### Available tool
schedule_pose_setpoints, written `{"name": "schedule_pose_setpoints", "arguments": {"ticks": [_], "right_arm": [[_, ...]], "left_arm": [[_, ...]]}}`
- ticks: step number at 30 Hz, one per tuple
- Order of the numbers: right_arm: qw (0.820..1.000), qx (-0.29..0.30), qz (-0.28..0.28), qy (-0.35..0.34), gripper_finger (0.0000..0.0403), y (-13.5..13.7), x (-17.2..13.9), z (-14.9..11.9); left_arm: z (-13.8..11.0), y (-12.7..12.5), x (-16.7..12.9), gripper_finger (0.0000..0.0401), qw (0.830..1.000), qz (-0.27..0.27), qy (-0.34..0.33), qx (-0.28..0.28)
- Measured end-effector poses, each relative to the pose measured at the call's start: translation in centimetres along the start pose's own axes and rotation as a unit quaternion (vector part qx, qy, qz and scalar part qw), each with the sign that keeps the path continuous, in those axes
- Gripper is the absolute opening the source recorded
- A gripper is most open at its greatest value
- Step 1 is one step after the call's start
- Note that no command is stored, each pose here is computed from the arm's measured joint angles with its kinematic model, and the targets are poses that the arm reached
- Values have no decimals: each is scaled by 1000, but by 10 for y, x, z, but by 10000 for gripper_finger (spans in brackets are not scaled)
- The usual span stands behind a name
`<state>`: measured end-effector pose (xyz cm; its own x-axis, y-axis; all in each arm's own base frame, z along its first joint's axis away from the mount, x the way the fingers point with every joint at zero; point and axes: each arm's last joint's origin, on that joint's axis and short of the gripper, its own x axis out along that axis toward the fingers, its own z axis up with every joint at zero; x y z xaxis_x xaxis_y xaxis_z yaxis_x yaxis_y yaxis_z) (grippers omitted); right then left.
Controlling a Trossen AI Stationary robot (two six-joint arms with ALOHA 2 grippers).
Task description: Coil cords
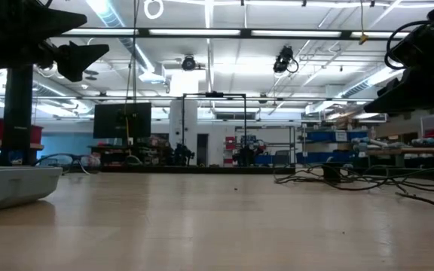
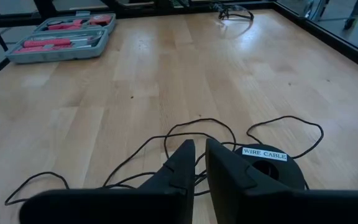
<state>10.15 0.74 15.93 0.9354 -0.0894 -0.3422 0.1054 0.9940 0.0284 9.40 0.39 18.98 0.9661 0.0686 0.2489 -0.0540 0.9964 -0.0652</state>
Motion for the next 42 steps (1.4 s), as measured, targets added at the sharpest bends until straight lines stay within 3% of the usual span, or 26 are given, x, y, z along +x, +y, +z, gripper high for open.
{"name": "schedule_pose_setpoints", "arguments": {"ticks": [22, 28, 35, 42], "right_arm": [[1000, 1, -7, -5, 39, 0, 0, 1], [994, 35, -29, -98, 39, -1, -2, 19], [970, 77, -37, -230, 39, -1, -10, 43], [950, 80, -39, -298, 39, -2, -18, 56]], "left_arm": [[0, 0, 0, 395, 1000, 0, 0, 0], [0, 0, 0, 395, 1000, 0, 0, 0], [0, 0, 0, 395, 1000, 0, 0, 0], [0, 0, 0, 395, 1000, 0, 0, 0]]}}
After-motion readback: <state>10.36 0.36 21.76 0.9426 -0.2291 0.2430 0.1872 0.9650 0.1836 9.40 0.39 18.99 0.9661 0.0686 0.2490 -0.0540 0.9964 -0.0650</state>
